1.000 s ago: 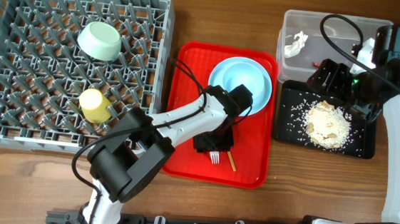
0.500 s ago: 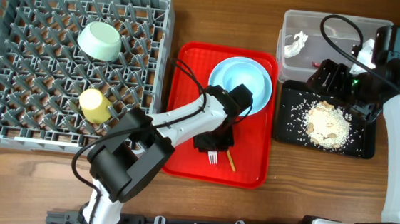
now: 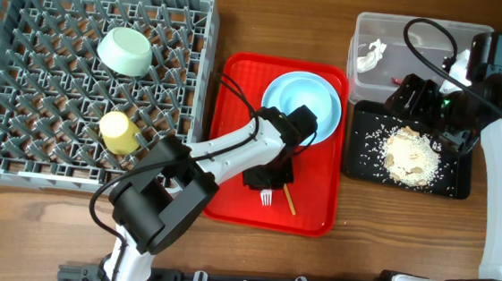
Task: Sort waste into correct bins and load items into the dishwasher rack
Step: 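Grasp the white fork handle with the left gripper and lift it, then carry the fork with the left gripper into the rack and release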
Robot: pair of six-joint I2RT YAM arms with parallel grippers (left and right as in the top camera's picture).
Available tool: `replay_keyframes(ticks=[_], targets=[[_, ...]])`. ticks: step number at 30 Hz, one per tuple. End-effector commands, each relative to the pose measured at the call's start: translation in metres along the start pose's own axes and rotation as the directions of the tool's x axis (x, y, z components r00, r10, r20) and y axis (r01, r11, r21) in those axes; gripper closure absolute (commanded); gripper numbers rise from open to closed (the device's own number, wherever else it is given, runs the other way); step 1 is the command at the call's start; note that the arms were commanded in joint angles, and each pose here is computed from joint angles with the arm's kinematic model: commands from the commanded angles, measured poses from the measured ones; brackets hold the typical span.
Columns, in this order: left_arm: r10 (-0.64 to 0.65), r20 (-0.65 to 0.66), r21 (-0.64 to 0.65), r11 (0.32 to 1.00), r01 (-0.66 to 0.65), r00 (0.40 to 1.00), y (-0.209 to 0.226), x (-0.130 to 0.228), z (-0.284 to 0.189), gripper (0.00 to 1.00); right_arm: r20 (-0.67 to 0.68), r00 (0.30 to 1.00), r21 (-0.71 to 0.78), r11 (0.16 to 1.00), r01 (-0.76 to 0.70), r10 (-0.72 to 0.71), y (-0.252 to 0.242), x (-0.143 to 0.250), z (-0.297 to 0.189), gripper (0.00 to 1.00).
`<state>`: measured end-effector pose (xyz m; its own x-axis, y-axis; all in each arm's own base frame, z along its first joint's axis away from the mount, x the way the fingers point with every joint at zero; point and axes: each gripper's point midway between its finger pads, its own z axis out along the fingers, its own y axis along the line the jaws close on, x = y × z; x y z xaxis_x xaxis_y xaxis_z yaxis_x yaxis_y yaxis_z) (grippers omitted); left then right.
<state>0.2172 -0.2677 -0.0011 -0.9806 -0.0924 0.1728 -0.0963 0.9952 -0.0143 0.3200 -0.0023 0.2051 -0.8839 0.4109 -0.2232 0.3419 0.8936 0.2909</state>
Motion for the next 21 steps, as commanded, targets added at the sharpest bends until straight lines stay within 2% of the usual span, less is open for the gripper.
replay_keyframes(ticks=[1, 10, 21], targets=[[-0.011, 0.007, -0.062, 0.998, 0.011, 1.0, 0.014, 0.0, 0.015, 0.82, 0.008, 1.0, -0.017, 1.0, -0.008, 0.008, 0.002, 0.0, -0.004, 0.0], [0.016, 0.043, -0.08, 0.997, -0.013, 0.999, 0.019, -0.008, 0.007, 0.84, 0.009, 1.0, -0.016, 1.0, -0.007, 0.008, 0.002, 0.0, -0.004, 0.0], [-0.056, 0.178, -0.046, 0.997, 0.065, 0.982, 0.049, -0.041, -0.045, 0.84, 0.008, 1.0, -0.016, 1.0, -0.007, 0.007, 0.002, 0.0, -0.004, 0.0]])
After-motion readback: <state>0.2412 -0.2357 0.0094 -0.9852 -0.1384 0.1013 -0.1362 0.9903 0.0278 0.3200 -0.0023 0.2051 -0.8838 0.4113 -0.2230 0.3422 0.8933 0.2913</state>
